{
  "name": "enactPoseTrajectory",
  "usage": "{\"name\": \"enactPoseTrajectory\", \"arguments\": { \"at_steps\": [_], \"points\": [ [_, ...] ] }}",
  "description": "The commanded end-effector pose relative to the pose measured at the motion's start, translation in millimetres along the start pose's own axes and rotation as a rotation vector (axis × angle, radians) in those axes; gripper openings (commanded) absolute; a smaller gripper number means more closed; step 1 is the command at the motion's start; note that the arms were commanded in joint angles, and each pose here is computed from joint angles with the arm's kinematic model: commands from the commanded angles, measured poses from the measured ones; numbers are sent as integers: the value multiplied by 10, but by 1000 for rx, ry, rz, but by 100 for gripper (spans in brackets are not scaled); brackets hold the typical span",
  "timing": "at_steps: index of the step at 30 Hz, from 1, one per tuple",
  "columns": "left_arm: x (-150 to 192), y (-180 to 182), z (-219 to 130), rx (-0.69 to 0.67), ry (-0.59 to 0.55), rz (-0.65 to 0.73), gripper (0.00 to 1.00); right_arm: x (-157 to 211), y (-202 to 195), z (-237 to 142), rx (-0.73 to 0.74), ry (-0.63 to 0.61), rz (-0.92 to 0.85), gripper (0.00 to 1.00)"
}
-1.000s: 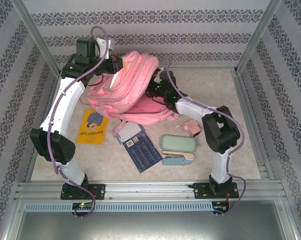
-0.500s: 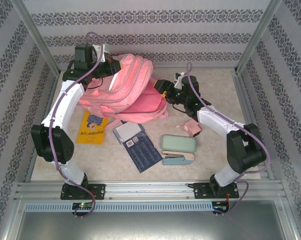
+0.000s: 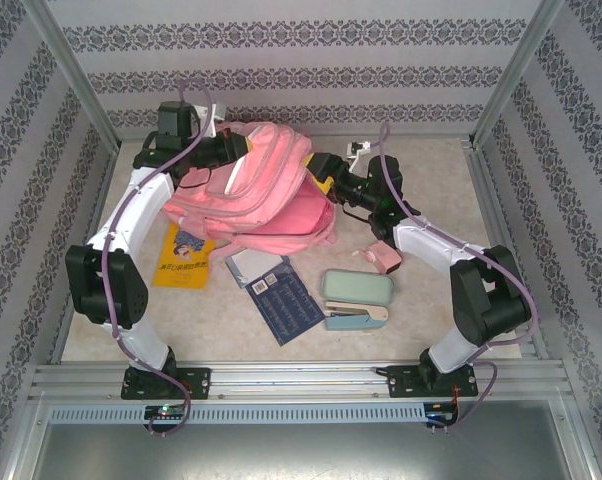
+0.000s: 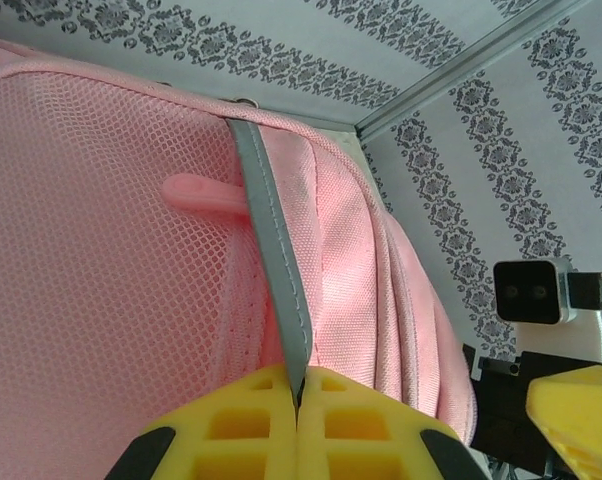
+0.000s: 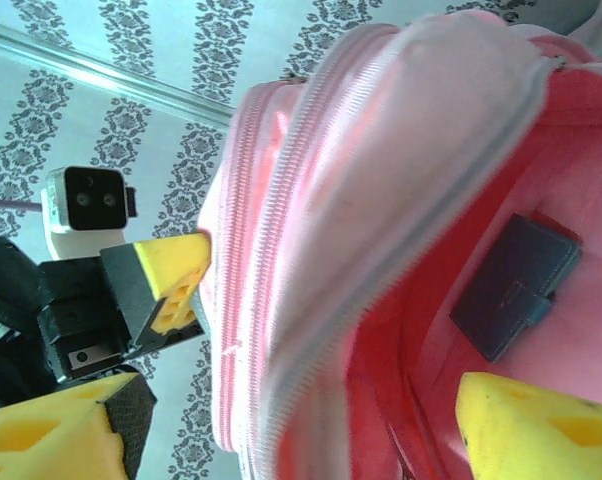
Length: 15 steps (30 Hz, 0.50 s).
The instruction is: Pack the student bag
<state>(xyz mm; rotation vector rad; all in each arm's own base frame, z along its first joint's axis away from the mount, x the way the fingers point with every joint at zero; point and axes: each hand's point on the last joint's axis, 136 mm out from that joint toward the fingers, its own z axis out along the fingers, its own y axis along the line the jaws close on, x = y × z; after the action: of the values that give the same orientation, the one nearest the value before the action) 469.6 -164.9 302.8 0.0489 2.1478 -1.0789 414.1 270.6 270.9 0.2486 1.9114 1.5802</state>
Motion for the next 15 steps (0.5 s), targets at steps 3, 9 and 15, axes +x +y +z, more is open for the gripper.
{"name": "enactPoseTrajectory", "arguments": {
  "at_steps": [3, 9, 15],
  "points": [
    [-86, -485, -152, 105, -45, 85, 0, 96, 161, 181, -80, 58, -17, 81],
    [120, -347, -87, 10, 14, 81, 0, 102, 308, 302, -107, 69, 1, 51],
    [274, -228, -236, -194, 54, 130, 43, 97, 424, 300, -117, 61, 26, 18]
  ]
}}
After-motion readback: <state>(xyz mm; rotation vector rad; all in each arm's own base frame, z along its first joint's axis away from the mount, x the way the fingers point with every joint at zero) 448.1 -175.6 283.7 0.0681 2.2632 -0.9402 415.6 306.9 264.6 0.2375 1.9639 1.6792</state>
